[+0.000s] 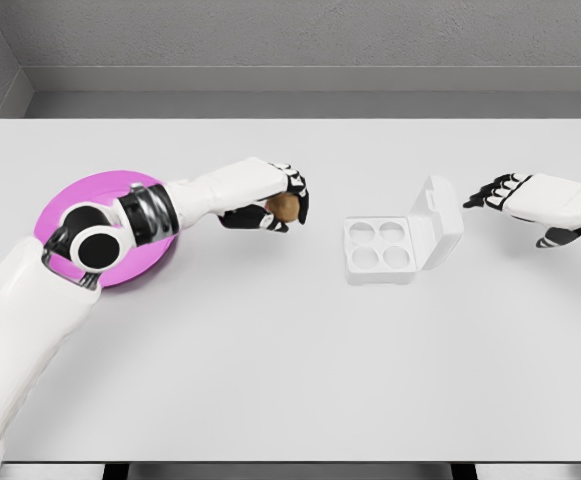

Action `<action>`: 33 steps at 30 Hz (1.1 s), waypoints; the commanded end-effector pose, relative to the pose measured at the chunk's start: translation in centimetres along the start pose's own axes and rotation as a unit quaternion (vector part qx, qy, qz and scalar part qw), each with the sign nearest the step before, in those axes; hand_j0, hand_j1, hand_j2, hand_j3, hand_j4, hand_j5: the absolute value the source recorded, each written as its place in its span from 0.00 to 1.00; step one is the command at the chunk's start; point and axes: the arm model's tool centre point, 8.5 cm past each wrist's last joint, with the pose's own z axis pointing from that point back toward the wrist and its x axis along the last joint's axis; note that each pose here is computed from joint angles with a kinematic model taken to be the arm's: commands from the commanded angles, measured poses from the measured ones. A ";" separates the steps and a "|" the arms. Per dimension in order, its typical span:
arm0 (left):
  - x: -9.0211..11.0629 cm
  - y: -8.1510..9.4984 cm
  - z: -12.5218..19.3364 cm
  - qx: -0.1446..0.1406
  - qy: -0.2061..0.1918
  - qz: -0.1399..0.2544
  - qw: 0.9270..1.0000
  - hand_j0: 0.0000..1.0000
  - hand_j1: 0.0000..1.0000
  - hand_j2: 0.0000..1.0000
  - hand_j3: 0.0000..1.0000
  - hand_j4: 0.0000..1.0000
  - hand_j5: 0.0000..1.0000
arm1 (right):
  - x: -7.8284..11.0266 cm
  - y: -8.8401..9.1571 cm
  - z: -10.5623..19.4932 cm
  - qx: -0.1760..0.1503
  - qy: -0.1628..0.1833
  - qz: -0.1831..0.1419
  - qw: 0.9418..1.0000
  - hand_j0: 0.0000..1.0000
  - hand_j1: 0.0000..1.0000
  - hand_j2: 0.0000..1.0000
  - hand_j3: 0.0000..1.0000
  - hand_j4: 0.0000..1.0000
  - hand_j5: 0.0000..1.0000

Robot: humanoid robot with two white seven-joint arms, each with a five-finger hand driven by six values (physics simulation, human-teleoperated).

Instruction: Pack egg into the box and close the box lid

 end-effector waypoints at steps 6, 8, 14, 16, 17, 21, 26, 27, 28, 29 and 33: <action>1.9 -0.3 -2.5 0.011 -0.021 0.006 1.000 0.34 0.34 0.34 0.34 0.34 0.34 | 0.0 0.0 0.1 -0.001 0.001 -0.002 1.000 1.00 1.00 1.00 1.00 1.00 1.00; 2.3 -0.4 -3.1 0.014 -0.026 0.008 1.000 0.34 0.34 0.34 0.34 0.34 0.34 | 0.0 0.0 0.1 -0.001 0.001 -0.002 1.000 1.00 1.00 1.00 1.00 1.00 1.00; 2.8 -0.9 -4.3 0.016 -0.032 0.022 0.999 0.34 0.34 0.34 0.34 0.34 0.34 | -0.1 -0.1 0.1 -0.002 0.001 -0.003 1.000 1.00 1.00 1.00 1.00 1.00 1.00; 2.9 -1.1 -4.7 0.015 -0.033 0.025 0.999 0.34 0.34 0.34 0.34 0.34 0.34 | 0.0 0.0 0.1 -0.002 0.001 -0.003 1.000 1.00 1.00 1.00 1.00 1.00 1.00; 3.2 -1.2 -5.0 0.016 -0.037 0.026 0.999 0.34 0.34 0.34 0.34 0.34 0.34 | 0.0 0.0 0.1 -0.002 0.001 -0.003 1.000 1.00 1.00 1.00 1.00 1.00 1.00; 3.6 -1.7 -6.2 0.014 -0.038 0.031 0.999 0.34 0.34 0.34 0.34 0.34 0.34 | -0.1 -0.1 0.1 -0.002 0.001 -0.003 1.000 1.00 1.00 1.00 1.00 1.00 1.00; 4.1 -2.3 -7.5 0.011 -0.039 0.039 0.998 0.34 0.34 0.34 0.34 0.34 0.34 | 0.0 0.0 0.1 -0.002 0.001 -0.003 1.000 1.00 1.00 1.00 1.00 1.00 1.00; 4.1 -2.5 -7.7 0.009 -0.039 0.042 0.998 0.34 0.34 0.34 0.34 0.34 0.34 | 0.0 0.0 0.1 -0.002 0.000 -0.003 1.000 1.00 1.00 1.00 1.00 1.00 1.00; 4.2 -2.7 -8.3 0.009 -0.042 0.052 0.998 0.34 0.34 0.34 0.34 0.34 0.34 | 0.0 0.0 0.1 -0.002 0.000 -0.003 1.000 1.00 1.00 1.00 1.00 1.00 1.00; 4.2 -2.8 -8.6 0.008 -0.041 0.056 0.998 0.34 0.34 0.34 0.34 0.34 0.34 | 0.0 0.0 0.1 -0.002 0.000 -0.003 1.000 1.00 1.00 1.00 1.00 1.00 1.00; 3.9 -3.6 -9.4 0.000 -0.037 0.072 0.997 0.35 0.35 0.35 0.35 0.35 0.35 | 0.0 0.0 0.1 -0.002 0.000 -0.003 1.000 1.00 1.00 1.00 1.00 1.00 1.00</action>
